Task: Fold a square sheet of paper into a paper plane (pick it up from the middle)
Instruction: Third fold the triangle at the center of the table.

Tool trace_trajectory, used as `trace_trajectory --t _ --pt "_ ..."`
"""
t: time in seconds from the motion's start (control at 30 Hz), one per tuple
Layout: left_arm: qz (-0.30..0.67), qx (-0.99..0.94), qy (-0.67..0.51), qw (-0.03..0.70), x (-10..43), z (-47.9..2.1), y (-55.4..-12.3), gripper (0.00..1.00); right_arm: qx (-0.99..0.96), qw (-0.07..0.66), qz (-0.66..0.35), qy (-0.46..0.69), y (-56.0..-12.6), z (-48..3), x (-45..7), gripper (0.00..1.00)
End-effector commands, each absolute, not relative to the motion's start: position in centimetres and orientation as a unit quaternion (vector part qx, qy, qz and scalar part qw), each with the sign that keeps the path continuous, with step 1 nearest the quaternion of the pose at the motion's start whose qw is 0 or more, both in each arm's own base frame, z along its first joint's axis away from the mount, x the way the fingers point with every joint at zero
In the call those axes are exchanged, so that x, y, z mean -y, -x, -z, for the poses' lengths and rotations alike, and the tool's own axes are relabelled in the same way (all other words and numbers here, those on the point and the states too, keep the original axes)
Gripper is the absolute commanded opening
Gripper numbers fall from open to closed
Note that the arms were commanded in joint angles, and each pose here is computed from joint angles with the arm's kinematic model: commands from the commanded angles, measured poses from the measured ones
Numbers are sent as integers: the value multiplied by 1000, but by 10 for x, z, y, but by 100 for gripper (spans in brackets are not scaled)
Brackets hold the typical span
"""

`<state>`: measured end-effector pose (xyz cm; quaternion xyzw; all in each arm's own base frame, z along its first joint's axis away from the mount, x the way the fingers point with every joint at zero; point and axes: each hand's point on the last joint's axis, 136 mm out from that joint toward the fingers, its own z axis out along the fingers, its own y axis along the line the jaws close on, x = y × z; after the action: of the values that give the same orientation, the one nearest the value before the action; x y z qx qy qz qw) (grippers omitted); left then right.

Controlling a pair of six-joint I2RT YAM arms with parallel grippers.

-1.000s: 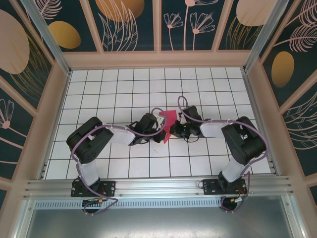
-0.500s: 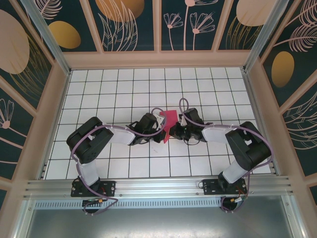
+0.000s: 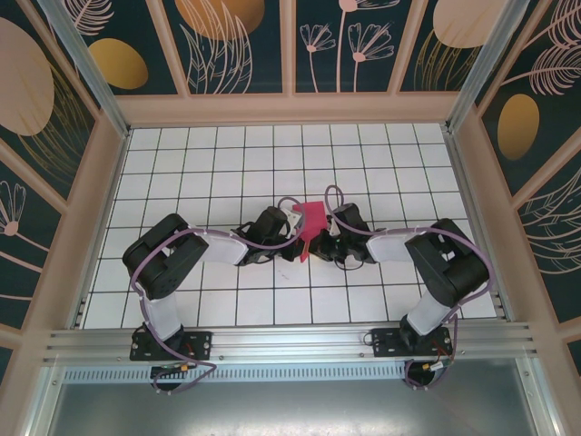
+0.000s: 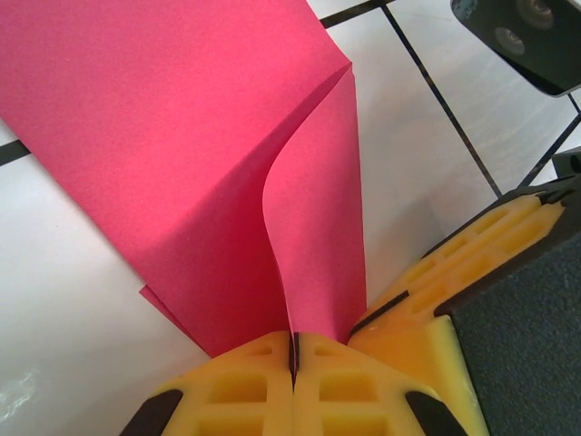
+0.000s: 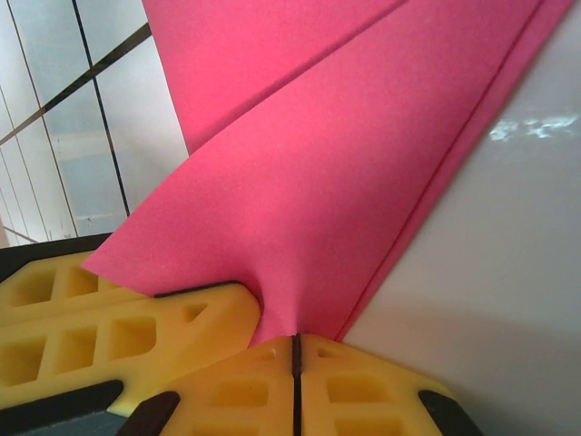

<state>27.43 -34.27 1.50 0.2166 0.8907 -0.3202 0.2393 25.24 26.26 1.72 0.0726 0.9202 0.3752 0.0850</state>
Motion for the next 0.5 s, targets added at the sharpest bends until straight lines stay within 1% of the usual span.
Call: trace_trajectory --t 0.0,0.17,0.47 --pt "272 -925 -210 161 318 32 -249 1 -918 99 -379 -67 -252 -30 -266 10" --pt "275 -924 -209 163 319 30 -249 1 -906 108 -403 -69 -251 -44 -271 11" --pt "278 -923 -211 161 320 30 -249 1 -904 78 -415 -69 -241 -27 -281 11"
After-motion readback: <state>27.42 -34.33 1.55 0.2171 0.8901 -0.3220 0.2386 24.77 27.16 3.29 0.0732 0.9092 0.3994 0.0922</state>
